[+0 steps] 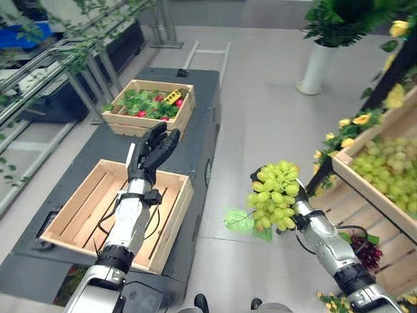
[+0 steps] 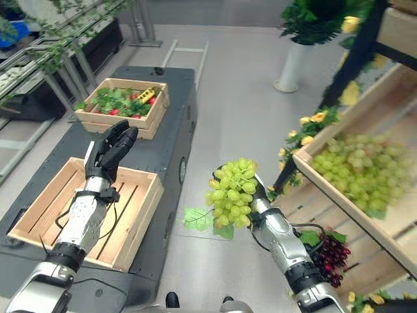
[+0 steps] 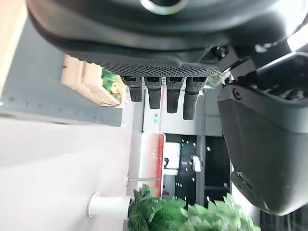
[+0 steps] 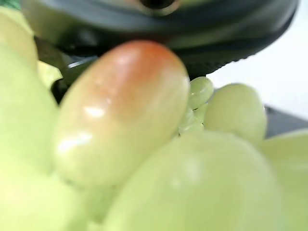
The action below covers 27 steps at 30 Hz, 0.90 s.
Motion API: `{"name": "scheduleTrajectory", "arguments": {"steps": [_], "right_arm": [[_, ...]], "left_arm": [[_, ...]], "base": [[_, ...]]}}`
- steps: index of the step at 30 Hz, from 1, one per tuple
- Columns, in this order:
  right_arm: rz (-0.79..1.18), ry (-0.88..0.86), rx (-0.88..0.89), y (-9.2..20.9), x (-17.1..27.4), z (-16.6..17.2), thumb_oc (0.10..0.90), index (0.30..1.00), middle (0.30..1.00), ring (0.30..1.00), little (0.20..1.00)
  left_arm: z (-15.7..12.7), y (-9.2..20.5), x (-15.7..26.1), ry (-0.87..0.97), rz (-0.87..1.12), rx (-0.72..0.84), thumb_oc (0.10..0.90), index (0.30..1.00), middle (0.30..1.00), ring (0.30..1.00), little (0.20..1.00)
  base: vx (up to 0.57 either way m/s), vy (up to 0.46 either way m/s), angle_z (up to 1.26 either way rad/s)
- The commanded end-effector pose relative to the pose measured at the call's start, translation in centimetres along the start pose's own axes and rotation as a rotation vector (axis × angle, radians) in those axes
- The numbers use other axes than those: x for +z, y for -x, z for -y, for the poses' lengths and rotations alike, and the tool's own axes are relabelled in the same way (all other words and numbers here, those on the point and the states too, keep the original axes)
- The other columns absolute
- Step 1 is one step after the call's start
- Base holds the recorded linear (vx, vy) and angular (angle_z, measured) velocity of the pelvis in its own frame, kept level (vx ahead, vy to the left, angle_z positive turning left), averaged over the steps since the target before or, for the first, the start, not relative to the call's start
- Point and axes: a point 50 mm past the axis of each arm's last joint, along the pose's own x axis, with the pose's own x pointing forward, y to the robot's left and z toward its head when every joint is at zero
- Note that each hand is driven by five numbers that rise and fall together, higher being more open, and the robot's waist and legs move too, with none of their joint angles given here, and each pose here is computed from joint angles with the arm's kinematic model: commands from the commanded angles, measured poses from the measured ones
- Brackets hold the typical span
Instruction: Pick up the fruits from the basket on one side to the basket on the other side
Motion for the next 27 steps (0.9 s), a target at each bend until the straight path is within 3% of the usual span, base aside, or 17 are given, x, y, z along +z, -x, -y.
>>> {"name": "scheduleTrajectory", "arguments": {"steps": [1, 5, 9, 15, 21, 27], "right_arm": [[0.35, 0.032, 0.129, -0.4, 7.1, -1.0, 0.4, 0.3, 0.3, 0.3, 0.3], [0.354, 0.031, 0.185, -0.3, 8.7, -1.0, 0.4, 0.3, 0.3, 0.3, 0.3], [0.381, 0.013, 0.235, -1.3, 9.9, -1.7, 0.4, 0.3, 0.3, 0.3, 0.3], [0.475, -0.118, 0.237, 0.2, 11.4, -2.1, 0.4, 0.3, 0.3, 0.3, 0.3], [0.499, -0.122, 0.275, 1.8, 11.9, -1.6, 0.4, 0.3, 0.3, 0.3, 0.3], [0.576, -0.053, 0.325, 1.8, 14.8, -1.1, 0.4, 0.3, 0.3, 0.3, 0.3]], "left_arm": [[-0.2, -0.2, 0.1, 0.032, 0.069, 0.071, 0.8, 0.9, 0.9, 0.9, 0.9], [0.8, 3.3, -4.5, 0.094, -0.11, 0.081, 0.8, 0.9, 0.9, 0.9, 0.9], [0.7, 4.4, -5.9, 0.155, -0.179, 0.139, 0.8, 0.9, 0.9, 0.9, 0.9], [2.2, 5.9, -7.9, -0.004, -0.291, 0.042, 0.8, 0.9, 0.9, 0.9, 0.9], [0.9, 6.2, -8.1, -0.065, -0.324, 0.016, 0.8, 0.9, 0.9, 0.9, 0.9], [-2.0, 7.1, -8.1, -0.064, -0.339, 0.099, 0.8, 0.9, 0.9, 0.9, 0.9]], "base": [[0.02, -0.018, -0.21], [-0.01, 0.034, -0.3], [-0.07, 0.159, -0.89], [-0.06, 0.17, -0.17], [0.0, 0.143, -0.16], [-0.05, 0.01, -0.73]]}}
